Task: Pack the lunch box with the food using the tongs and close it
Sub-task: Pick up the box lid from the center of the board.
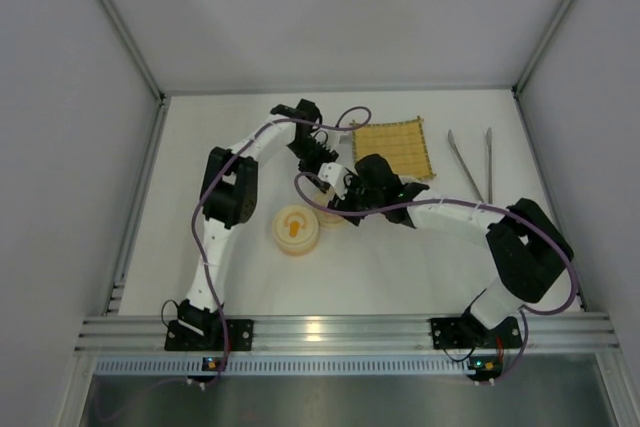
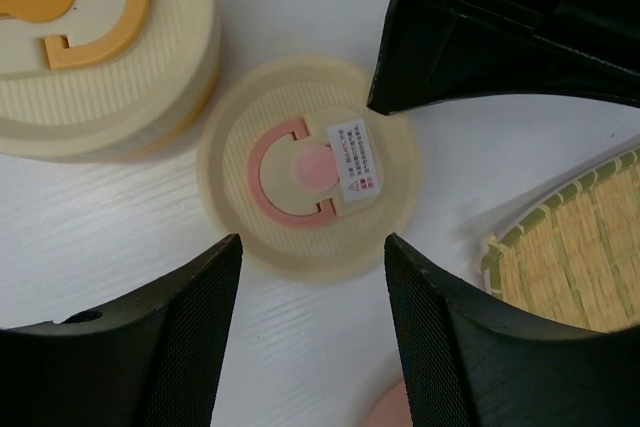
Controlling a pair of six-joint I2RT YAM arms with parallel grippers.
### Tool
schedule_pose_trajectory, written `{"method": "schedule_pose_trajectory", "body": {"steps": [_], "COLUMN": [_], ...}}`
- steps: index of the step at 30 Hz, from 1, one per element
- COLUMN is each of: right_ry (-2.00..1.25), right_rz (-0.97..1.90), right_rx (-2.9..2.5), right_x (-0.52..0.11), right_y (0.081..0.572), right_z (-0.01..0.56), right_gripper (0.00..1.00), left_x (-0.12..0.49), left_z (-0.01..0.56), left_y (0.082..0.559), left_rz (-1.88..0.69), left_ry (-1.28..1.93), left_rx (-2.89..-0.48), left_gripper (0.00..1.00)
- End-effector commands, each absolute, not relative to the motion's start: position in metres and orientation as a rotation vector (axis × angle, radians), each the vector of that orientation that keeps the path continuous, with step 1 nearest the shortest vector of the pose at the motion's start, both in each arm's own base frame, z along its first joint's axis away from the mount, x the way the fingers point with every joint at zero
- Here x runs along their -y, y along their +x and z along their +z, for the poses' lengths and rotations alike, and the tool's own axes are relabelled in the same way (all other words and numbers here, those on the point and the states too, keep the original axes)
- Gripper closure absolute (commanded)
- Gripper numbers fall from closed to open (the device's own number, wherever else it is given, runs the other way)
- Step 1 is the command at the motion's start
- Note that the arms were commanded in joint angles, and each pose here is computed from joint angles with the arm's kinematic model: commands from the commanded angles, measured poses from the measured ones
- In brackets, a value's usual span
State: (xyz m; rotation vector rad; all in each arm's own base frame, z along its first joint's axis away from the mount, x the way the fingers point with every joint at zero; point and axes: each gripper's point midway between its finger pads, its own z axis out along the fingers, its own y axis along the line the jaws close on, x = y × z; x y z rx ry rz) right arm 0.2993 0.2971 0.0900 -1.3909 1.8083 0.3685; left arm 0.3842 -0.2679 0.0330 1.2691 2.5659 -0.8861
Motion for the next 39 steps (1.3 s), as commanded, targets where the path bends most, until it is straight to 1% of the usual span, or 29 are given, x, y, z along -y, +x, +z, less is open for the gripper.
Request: {"method": "schedule_pose_trajectory", "body": {"steps": [1, 8, 17, 22, 25, 30, 35, 39], "right_ry": [-1.396, -1.447, -1.519, -1.545, -1.525, -1.441, -1.356, -1.290], "right_rz": [0.357, 0.332, 0.277, 0.223, 0.187, 0.116, 0.090, 0.056], "right_rx": [-1.644, -1.632, -1.597, -1.571, -1.548, -1.509, -1.466, -1.430], "right_x": [-0.328, -0.338, -0.336, -0.329, -0.328, -0.326, -0.326, -0.322], "right_y": [0.312, 0.317, 0.315, 0.316, 0.321, 0.335, 0.343, 0.349], "right_z": [0.112, 0.088, 0.069, 0.059, 0.061, 0.077, 0.103, 0.124], "right_gripper": [0.41, 0.41, 0.39, 0.40, 0.43, 0.52, 0.57, 0.59], "left_x": [0.276, 0.275, 0.274, 0.274, 0.276, 0.279, 0.280, 0.278], "left_z": [0.032, 0.028, 0.027, 0.027, 0.028, 0.027, 0.024, 0.022], "left_y": [0.382, 0.379, 0.369, 0.364, 0.361, 0.352, 0.344, 0.341], "left_rz": [-0.948, -0.957, -0.990, -0.997, -1.002, -1.003, -1.000, -0.998], "left_ry": [1.278, 1.279, 1.309, 1.344, 1.371, 1.435, 1.474, 1.482], "left_rx": [-2.531, -2.543, -2.545, -2.536, -2.522, -2.504, -2.501, -2.505], "left_gripper": [0.76, 0.90, 0.93, 0.95, 0.95, 0.96, 0.97, 0.98]}}
